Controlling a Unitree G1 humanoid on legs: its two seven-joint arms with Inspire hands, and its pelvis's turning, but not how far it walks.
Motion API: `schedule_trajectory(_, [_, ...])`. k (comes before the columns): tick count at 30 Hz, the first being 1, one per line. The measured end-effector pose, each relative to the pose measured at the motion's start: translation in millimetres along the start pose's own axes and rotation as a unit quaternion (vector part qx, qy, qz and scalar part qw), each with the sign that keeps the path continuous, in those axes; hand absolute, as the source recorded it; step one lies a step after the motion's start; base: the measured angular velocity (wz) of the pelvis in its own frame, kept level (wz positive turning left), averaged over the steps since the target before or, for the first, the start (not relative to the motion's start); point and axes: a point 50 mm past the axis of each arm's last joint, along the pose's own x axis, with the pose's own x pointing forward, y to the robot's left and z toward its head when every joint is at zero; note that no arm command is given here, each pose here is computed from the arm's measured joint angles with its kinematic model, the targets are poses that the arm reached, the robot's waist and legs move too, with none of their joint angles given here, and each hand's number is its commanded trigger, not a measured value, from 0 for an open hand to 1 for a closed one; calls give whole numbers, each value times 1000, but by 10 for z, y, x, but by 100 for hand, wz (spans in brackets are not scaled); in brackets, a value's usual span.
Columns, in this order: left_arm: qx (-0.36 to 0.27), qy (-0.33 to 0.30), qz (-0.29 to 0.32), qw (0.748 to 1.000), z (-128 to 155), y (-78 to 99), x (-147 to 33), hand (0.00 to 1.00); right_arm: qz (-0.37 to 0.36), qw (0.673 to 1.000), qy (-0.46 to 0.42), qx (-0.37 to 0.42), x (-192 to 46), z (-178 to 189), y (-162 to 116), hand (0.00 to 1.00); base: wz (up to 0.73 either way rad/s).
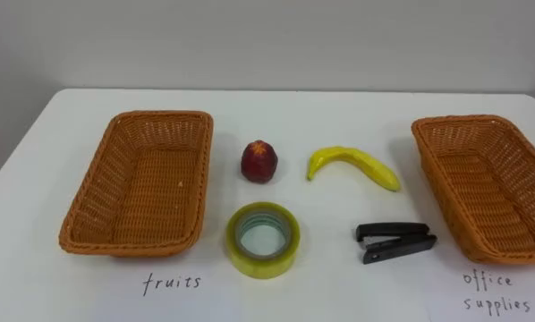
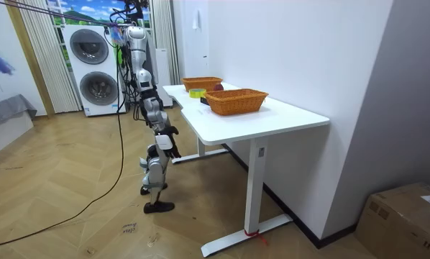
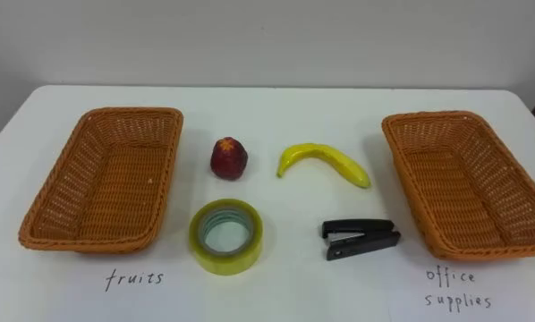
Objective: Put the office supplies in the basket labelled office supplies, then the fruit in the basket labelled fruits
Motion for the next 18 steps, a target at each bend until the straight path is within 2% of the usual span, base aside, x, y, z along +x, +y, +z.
schedule_trajectory(18, [-4, 7, -2, 1000, -13, 12, 4, 0, 0, 1000, 3, 13, -11, -30, -34, 0, 0])
